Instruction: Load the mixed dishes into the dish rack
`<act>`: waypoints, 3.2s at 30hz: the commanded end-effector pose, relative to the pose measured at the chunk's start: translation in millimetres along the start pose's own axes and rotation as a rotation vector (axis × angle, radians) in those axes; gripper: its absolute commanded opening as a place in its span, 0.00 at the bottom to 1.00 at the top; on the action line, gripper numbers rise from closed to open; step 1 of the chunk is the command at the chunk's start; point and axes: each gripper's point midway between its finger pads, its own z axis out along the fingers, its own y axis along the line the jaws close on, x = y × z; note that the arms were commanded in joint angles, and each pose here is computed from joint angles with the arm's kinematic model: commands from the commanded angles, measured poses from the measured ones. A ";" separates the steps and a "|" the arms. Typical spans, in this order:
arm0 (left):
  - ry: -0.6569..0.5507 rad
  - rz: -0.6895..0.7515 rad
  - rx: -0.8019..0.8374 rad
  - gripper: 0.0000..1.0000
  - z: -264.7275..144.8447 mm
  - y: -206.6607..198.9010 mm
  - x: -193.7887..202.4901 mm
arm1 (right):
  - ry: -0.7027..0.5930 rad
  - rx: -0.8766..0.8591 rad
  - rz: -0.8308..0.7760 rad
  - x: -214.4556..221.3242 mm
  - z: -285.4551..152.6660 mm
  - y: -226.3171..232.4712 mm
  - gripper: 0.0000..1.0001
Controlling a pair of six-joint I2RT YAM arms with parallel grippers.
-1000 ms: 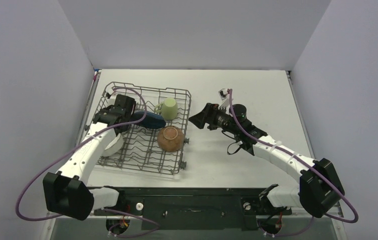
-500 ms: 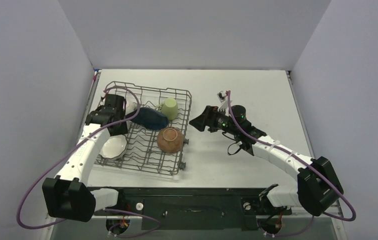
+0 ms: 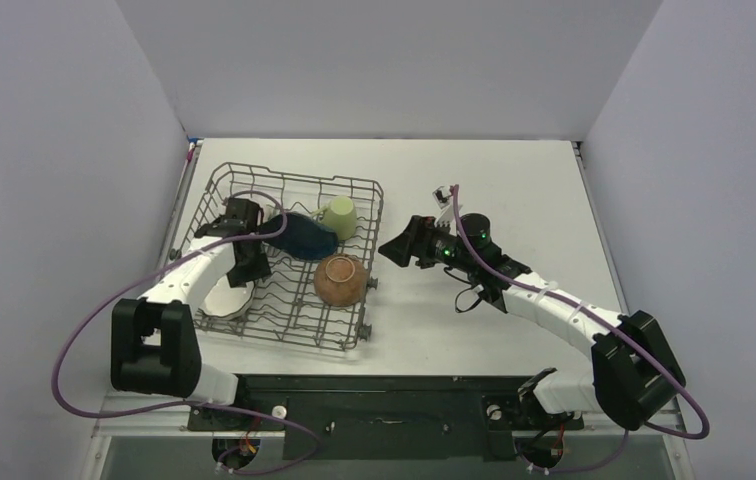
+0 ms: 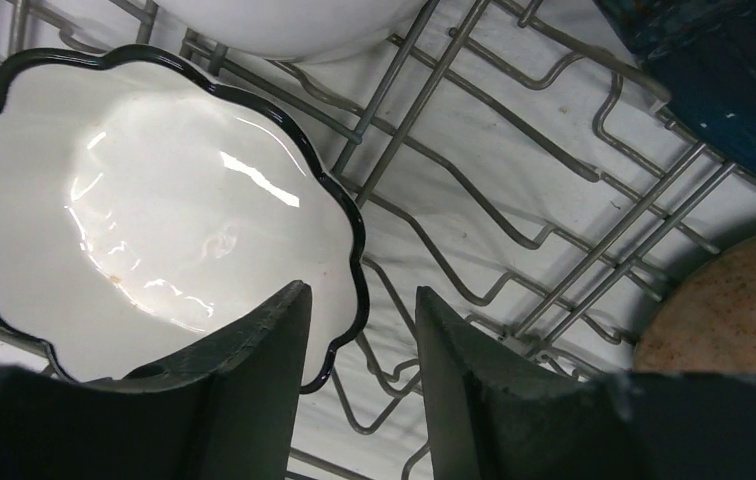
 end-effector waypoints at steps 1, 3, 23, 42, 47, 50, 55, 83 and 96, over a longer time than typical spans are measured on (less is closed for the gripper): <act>-0.034 -0.052 0.048 0.39 10.5 -13.0 -9.0 | -0.041 -0.052 -0.020 -11.4 2.6 9.6 0.72; -0.028 -0.057 0.031 0.37 16.5 -11.2 -6.4 | -0.039 -0.054 -0.017 -11.0 3.2 9.7 0.72; -0.176 -0.091 0.127 0.00 -18.1 -9.8 -31.0 | -0.023 -0.048 0.003 -5.8 6.7 6.2 0.70; -0.469 -0.541 1.035 0.00 -139.3 -23.1 -95.8 | -0.006 -0.069 0.009 -3.5 12.1 13.1 0.69; -0.563 -0.612 1.140 0.00 -150.0 -5.1 -94.6 | 0.005 -0.079 0.010 -2.2 13.6 15.8 0.69; -0.621 -0.614 1.187 0.00 -155.6 -3.0 -95.6 | 0.011 -0.085 0.010 -2.0 14.0 17.6 0.68; -0.646 -0.696 1.245 0.00 -155.2 1.1 -95.8 | 0.020 -0.096 0.016 -0.4 14.7 19.9 0.68; -0.639 -0.731 1.346 0.00 -139.5 16.7 -78.9 | 0.036 -0.103 0.024 3.4 18.8 19.7 0.68; -0.548 -0.802 1.260 0.00 -108.0 15.9 -64.1 | 0.035 -0.104 0.023 4.8 19.0 18.3 0.68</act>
